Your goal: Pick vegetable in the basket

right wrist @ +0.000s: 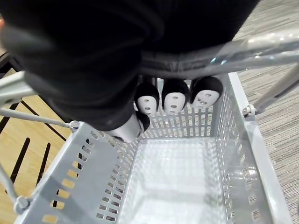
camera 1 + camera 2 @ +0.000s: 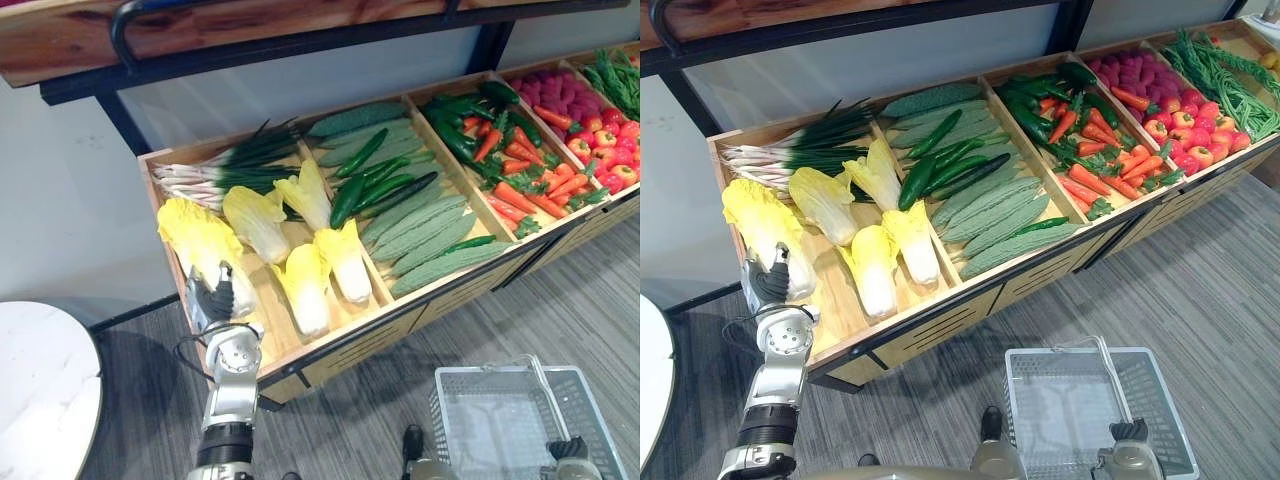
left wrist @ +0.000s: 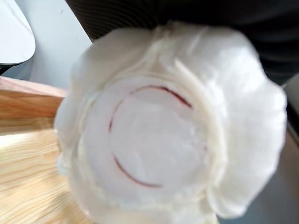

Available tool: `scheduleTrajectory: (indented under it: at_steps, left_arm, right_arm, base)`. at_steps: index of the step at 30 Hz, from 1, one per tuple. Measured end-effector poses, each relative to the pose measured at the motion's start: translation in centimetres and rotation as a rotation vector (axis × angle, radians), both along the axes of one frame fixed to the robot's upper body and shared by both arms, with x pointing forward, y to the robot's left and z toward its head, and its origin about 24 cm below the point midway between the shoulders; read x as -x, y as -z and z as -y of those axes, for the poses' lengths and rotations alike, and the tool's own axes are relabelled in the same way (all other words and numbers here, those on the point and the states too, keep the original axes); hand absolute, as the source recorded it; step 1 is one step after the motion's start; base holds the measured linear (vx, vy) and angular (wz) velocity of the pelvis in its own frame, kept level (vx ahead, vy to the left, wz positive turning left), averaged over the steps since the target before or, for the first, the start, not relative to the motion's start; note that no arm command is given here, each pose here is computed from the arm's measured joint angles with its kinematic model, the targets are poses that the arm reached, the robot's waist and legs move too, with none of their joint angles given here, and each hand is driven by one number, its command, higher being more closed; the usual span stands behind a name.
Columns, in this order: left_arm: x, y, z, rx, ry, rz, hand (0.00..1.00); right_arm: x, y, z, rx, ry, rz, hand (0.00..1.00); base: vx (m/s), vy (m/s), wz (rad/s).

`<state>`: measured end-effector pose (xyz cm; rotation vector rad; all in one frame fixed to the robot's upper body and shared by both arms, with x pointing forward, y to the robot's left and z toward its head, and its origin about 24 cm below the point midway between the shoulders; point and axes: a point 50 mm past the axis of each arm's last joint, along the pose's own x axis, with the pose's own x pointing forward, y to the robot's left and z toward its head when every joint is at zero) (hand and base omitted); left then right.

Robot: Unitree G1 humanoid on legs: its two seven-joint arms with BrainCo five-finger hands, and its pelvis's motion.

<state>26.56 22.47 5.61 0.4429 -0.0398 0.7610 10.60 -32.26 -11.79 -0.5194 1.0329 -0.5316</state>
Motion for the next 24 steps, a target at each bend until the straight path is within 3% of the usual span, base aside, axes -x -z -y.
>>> scheduleTrajectory:
  at_steps: [7, 12, 17, 24]
  left_arm:
    - [-0.1, -4.4, 1.4, -0.142, 0.074, 0.172, 1.0]
    - [-0.1, -7.0, 3.0, -0.319, 0.263, 0.275, 1.0]
    - [-0.1, -7.1, 5.2, -0.354, 0.432, 0.291, 1.0]
    - [0.3, -6.9, 6.9, -0.406, 0.588, 0.291, 1.0]
  right_arm:
    - [0.3, 0.1, 0.0, 0.0, -0.026, -0.023, 1.0]
    - [-2.2, -2.1, 1.5, 0.111, -0.244, 0.003, 1.0]
    - [-5.1, -5.2, 3.1, 0.228, -0.417, 0.065, 1.0]
    - [-9.1, -8.2, 2.4, 0.31, -0.657, 0.125, 1.0]
  base:
    - [-0.02, -0.04, -0.13]
    - [0.0, -0.028, -0.35]
    - [-0.01, -0.015, -0.52]
    - [-0.08, 0.0, -0.72]
